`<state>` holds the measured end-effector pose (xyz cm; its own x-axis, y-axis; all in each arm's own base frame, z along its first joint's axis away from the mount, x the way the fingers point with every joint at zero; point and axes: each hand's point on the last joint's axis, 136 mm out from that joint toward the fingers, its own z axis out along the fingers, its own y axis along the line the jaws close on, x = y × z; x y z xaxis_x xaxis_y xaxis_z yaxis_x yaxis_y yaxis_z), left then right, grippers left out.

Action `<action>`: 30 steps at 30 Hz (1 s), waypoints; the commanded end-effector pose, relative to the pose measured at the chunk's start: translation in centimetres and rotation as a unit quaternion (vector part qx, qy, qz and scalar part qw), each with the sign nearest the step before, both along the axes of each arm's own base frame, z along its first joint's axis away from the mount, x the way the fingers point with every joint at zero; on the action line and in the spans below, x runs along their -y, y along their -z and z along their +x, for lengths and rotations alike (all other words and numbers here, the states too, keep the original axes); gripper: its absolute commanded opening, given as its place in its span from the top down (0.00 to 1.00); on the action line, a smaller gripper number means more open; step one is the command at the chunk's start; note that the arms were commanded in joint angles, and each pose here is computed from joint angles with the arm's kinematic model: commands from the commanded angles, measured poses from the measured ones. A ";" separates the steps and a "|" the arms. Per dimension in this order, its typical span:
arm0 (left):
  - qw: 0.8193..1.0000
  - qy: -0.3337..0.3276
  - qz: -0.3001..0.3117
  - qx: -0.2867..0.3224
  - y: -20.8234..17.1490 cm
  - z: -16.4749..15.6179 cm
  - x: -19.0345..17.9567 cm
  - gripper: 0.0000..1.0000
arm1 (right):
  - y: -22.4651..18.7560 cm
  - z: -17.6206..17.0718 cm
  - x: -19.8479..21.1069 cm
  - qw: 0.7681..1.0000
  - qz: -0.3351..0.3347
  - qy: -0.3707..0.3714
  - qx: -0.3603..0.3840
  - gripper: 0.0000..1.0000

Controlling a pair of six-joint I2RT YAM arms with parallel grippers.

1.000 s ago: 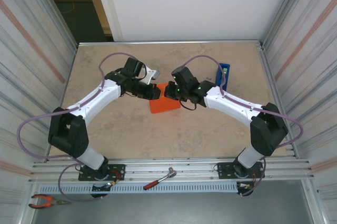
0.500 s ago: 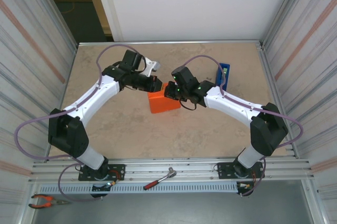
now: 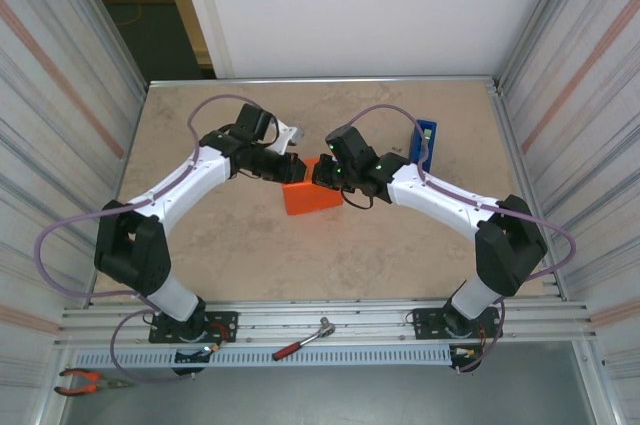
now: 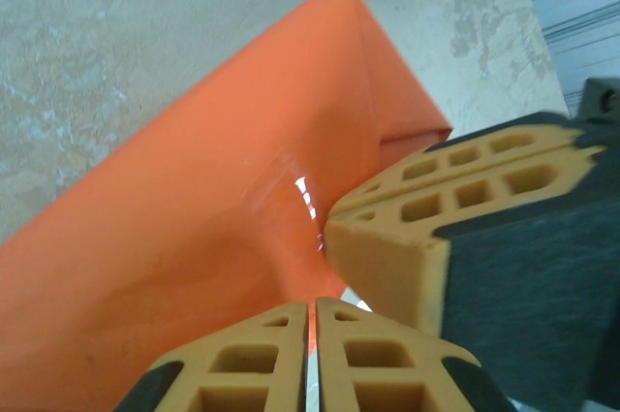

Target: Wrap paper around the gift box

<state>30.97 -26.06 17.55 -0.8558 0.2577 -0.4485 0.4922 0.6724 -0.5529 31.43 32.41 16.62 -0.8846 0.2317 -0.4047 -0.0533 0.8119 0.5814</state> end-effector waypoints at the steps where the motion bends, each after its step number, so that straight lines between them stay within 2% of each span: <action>1: 1.000 -0.001 0.006 -0.002 1.0 0.0 -0.5 0.88 | 8.1 -4.8 3.2 0.986 -0.115 -0.011 -0.122 1.00; 11: 0.999 -0.009 0.031 -0.011 2.8 -0.4 -1.4 0.89 | 6.4 -4.3 2.4 0.989 -0.099 -0.020 -0.110 1.00; 18: 0.999 -0.012 0.046 -0.019 3.7 -0.6 -1.8 1.00 | 4.0 -3.7 1.8 0.992 -0.085 -0.026 -0.091 0.88; 30: 0.998 -0.012 0.053 -0.022 4.4 -0.7 -2.1 1.00 | 2.0 -2.7 1.0 0.995 -0.054 -0.041 -0.073 0.84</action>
